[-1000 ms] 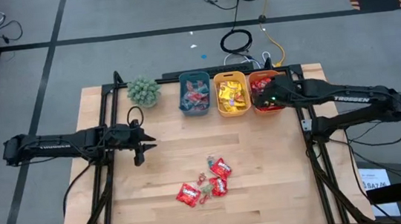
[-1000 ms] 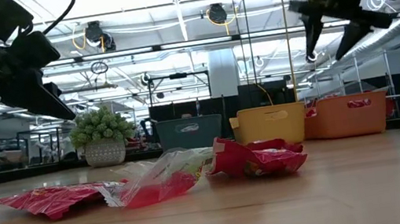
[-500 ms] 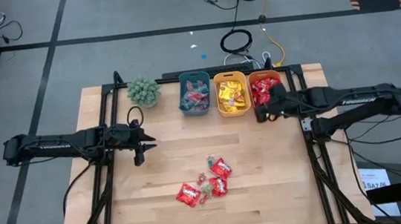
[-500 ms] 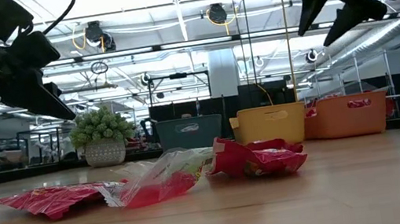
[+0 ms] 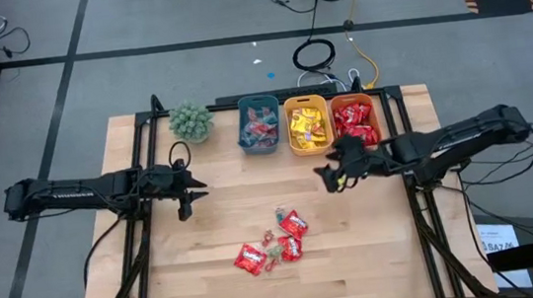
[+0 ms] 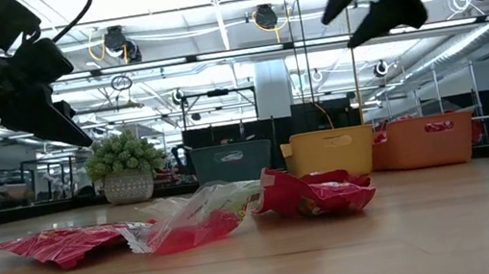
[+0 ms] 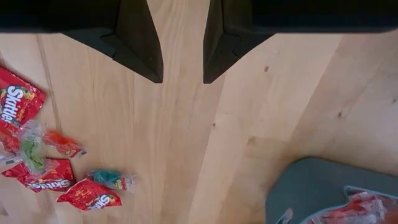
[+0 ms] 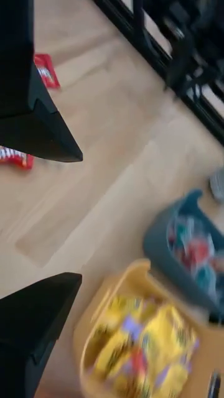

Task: Sort candy
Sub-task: Put the red candy into the orange bin

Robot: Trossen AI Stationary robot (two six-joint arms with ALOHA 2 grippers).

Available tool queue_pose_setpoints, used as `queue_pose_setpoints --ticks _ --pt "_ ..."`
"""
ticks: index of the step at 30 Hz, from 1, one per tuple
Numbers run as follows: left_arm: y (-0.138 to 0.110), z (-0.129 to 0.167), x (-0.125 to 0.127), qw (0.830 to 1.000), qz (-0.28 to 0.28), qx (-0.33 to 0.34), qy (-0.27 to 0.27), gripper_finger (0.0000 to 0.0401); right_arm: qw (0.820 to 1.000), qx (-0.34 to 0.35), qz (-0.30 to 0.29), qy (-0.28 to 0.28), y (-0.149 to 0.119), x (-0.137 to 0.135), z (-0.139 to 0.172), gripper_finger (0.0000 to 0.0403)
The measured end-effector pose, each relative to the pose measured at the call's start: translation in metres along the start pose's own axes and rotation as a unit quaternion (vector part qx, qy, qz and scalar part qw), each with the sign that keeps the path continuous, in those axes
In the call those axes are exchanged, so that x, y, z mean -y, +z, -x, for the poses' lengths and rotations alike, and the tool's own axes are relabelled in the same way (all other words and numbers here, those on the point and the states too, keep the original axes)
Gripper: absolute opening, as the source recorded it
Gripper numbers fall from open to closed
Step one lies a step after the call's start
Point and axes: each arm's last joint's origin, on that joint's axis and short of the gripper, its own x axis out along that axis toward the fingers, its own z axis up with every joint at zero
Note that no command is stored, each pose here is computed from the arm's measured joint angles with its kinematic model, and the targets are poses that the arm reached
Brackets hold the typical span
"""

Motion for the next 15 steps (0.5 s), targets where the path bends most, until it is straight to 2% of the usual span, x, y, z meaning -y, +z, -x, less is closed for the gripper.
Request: queue_pose_setpoints --ticks 5,11,15 --pt "0.0 0.0 0.0 1.0 0.0 0.0 0.0 0.0123 0.996 -0.024 0.07 0.054 -0.012 -0.023 -0.026 0.0298" --pt "0.0 0.0 0.0 1.0 0.0 0.0 0.0 0.0123 0.969 -0.053 0.195 0.143 -0.036 -0.051 -0.069 0.0298" --pt "0.0 0.0 0.0 1.0 0.0 0.0 0.0 0.0123 0.958 -0.096 0.223 0.152 -0.062 -0.058 -0.094 0.0298"
